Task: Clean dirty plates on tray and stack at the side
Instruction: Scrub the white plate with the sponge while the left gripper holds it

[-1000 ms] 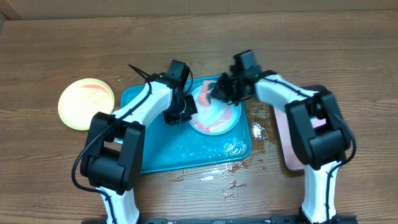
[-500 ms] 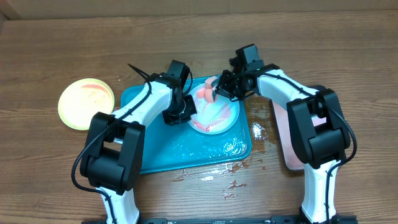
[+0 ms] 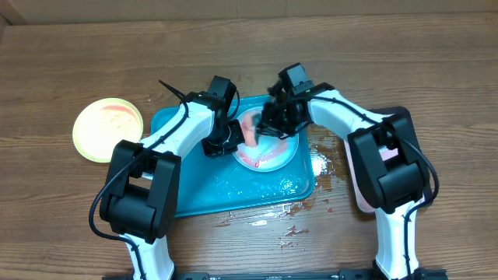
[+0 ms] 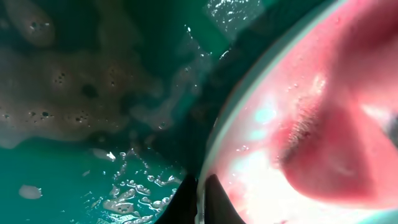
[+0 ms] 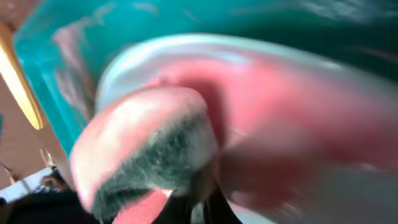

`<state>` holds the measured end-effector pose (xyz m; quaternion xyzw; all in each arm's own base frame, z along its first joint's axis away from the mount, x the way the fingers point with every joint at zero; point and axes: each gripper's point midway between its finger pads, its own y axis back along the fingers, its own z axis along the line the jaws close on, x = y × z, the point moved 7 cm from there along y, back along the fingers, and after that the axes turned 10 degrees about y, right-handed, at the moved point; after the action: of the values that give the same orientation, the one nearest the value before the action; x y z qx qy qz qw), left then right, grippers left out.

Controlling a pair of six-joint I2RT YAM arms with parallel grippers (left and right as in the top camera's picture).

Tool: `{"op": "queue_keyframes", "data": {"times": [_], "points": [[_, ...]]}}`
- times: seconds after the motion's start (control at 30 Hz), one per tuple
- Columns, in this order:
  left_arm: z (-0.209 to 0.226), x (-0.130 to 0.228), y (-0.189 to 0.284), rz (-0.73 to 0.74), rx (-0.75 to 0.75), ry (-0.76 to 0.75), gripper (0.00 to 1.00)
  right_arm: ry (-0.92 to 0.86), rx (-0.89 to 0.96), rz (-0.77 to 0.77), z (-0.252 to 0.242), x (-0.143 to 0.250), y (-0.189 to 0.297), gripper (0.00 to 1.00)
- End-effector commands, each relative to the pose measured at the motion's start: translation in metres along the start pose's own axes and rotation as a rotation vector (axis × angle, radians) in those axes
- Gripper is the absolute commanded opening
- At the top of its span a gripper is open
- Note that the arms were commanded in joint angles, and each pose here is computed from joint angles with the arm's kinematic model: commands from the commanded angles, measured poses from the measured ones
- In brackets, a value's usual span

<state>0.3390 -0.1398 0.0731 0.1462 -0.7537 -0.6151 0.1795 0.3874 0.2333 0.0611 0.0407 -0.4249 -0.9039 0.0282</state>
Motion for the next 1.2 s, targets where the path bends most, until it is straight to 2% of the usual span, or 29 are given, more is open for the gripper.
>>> {"op": "queue_keyframes", "data": {"times": [0.0, 0.17, 0.37, 0.5, 0.73, 0.97, 1.17], "points": [[0.023, 0.003, -0.023, 0.02, -0.119, 0.028, 0.04, -0.119, 0.21, -0.01, -0.051, -0.002, 0.016, 0.04], [0.023, 0.003, -0.023, 0.02, -0.119, 0.028, 0.05, -0.175, 0.403, -0.043, -0.078, -0.009, 0.052, 0.04], [0.023, 0.003, -0.023, 0.017, -0.119, 0.036, 0.04, -0.028, 0.425, 0.029, -0.059, -0.009, 0.066, 0.04], [0.022, 0.002, -0.023, 0.012, -0.112, 0.036, 0.05, 0.094, 0.384, 0.167, -0.032, 0.013, 0.053, 0.04], [0.02, 0.0, -0.023, 0.004, -0.101, 0.044, 0.04, 0.151, 0.24, 0.322, 0.015, 0.051, 0.022, 0.04], [0.019, 0.001, -0.023, 0.015, -0.091, 0.048, 0.04, 0.08, 0.181, 0.281, 0.032, 0.051, -0.002, 0.04], [0.018, 0.002, -0.023, 0.023, -0.084, 0.048, 0.04, -0.017, 0.156, 0.162, 0.024, 0.025, -0.003, 0.04]]}}
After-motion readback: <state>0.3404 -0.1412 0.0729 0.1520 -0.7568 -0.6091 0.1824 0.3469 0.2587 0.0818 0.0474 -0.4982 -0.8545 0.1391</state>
